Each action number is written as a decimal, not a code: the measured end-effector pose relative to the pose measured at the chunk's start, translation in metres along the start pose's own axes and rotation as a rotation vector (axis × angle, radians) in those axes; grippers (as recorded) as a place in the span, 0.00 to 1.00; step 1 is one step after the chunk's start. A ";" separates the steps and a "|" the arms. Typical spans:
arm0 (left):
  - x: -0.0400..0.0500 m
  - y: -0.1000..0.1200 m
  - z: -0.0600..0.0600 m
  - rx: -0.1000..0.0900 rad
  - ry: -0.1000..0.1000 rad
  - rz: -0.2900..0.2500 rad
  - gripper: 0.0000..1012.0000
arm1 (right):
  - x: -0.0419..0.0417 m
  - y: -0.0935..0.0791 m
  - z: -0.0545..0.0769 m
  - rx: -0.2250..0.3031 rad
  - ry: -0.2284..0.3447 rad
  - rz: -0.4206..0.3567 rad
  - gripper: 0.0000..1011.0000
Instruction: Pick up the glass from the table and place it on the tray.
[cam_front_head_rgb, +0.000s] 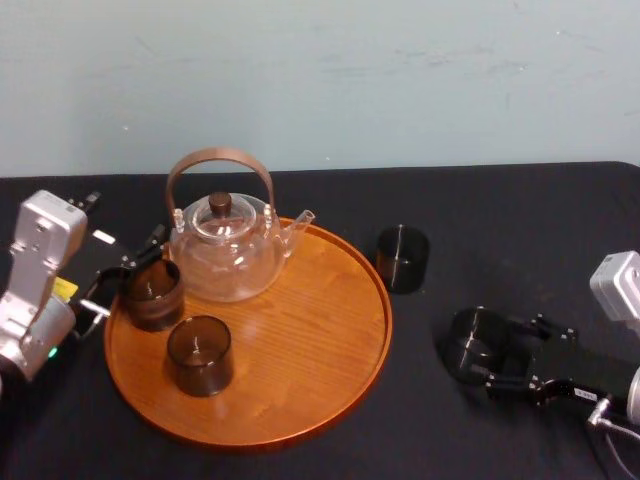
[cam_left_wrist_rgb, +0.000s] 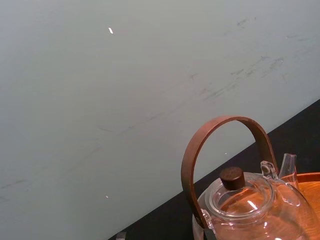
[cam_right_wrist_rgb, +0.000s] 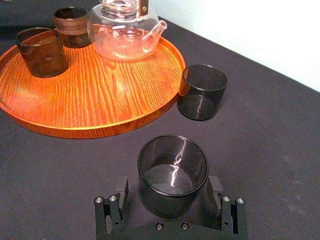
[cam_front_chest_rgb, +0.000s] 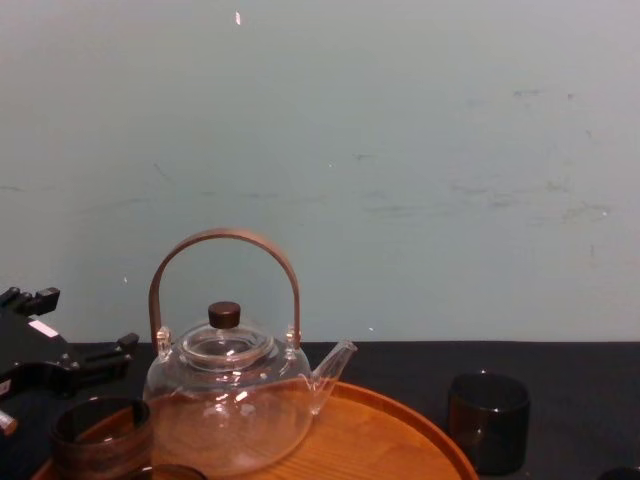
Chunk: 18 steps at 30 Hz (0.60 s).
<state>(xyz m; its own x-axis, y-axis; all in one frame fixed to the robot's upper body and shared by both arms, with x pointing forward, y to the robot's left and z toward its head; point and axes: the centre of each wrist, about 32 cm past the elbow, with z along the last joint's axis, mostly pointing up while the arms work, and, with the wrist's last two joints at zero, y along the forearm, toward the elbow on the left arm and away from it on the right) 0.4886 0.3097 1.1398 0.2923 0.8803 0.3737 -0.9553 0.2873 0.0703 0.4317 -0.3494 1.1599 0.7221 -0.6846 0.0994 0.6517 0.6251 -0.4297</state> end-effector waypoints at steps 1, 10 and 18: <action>0.0000 0.000 0.000 0.000 0.000 0.000 0.99 | 0.0003 0.001 0.000 -0.002 0.003 -0.002 0.99; 0.0000 0.000 0.000 0.000 0.000 0.000 0.99 | 0.0046 0.011 0.002 -0.006 0.011 -0.006 0.99; 0.0000 0.000 0.000 0.000 0.000 0.000 0.99 | 0.0075 0.021 0.006 0.000 0.004 0.015 0.99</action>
<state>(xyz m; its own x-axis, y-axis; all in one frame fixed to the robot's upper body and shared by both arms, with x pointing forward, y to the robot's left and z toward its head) 0.4886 0.3097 1.1398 0.2923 0.8803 0.3737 -0.9552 0.2874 0.0703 0.4520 -0.3394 1.1568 0.7310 -0.6765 0.0889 0.6405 0.6354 -0.4312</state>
